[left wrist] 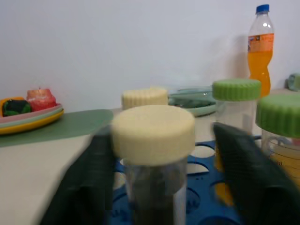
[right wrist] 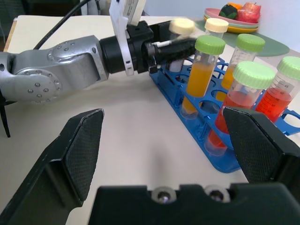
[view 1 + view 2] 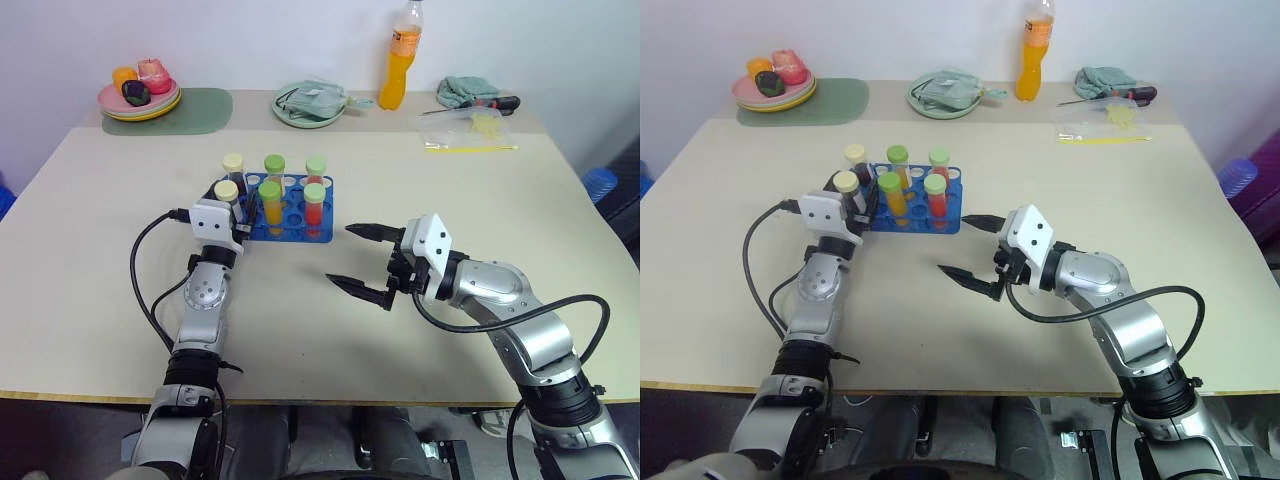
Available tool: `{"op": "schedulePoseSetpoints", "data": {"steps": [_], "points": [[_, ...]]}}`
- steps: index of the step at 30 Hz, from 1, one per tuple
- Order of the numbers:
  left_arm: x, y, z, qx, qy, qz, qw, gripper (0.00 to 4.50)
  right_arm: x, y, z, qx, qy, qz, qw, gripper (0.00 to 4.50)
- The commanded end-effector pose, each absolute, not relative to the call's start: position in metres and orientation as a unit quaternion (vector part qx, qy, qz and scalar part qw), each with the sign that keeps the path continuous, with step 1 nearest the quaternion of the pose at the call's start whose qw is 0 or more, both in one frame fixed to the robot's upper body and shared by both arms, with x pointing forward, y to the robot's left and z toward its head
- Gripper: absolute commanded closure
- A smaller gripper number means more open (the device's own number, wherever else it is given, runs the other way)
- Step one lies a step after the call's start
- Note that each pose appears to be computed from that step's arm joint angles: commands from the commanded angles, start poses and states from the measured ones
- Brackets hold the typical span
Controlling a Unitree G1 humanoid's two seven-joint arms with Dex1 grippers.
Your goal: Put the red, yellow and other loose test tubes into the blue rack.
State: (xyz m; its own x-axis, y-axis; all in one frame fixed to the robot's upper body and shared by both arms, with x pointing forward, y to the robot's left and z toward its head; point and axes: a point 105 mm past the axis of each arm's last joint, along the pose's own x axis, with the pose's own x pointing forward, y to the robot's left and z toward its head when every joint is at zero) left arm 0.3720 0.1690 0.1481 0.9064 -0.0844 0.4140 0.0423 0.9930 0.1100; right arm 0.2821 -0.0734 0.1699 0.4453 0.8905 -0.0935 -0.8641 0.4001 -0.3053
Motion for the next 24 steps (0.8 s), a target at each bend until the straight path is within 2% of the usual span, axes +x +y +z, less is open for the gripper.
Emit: {"op": "schedulePoseSetpoints", "data": {"steps": [1, 4, 8, 11, 16, 24], "points": [[0.350, 0.195, 0.171, 0.032, -0.236, -0.018, 0.971, 0.88, 0.278, -0.077, 0.183, -0.166, -0.067, 0.522, 0.834, 0.00], [0.333, 0.207, 0.174, 0.033, -0.221, -0.036, 0.974, 0.88, 0.281, -0.086, 0.186, -0.169, -0.066, 0.512, 0.840, 0.00], [0.290, 0.240, 0.164, 0.106, -0.126, -0.106, 0.981, 0.88, 0.298, -0.140, 0.190, -0.162, -0.037, 0.437, 0.884, 0.00], [0.275, 0.252, 0.153, 0.114, -0.073, -0.128, 0.983, 0.88, 0.301, -0.176, 0.185, -0.149, -0.008, 0.394, 0.907, 0.00], [0.269, 0.263, 0.149, 0.129, -0.043, -0.127, 0.982, 0.88, 0.297, -0.213, 0.169, -0.151, 0.033, 0.363, 0.919, 0.00], [0.268, 0.259, 0.143, 0.127, -0.029, -0.137, 0.982, 0.88, 0.294, -0.217, 0.158, -0.137, 0.049, 0.360, 0.922, 0.00]]}}
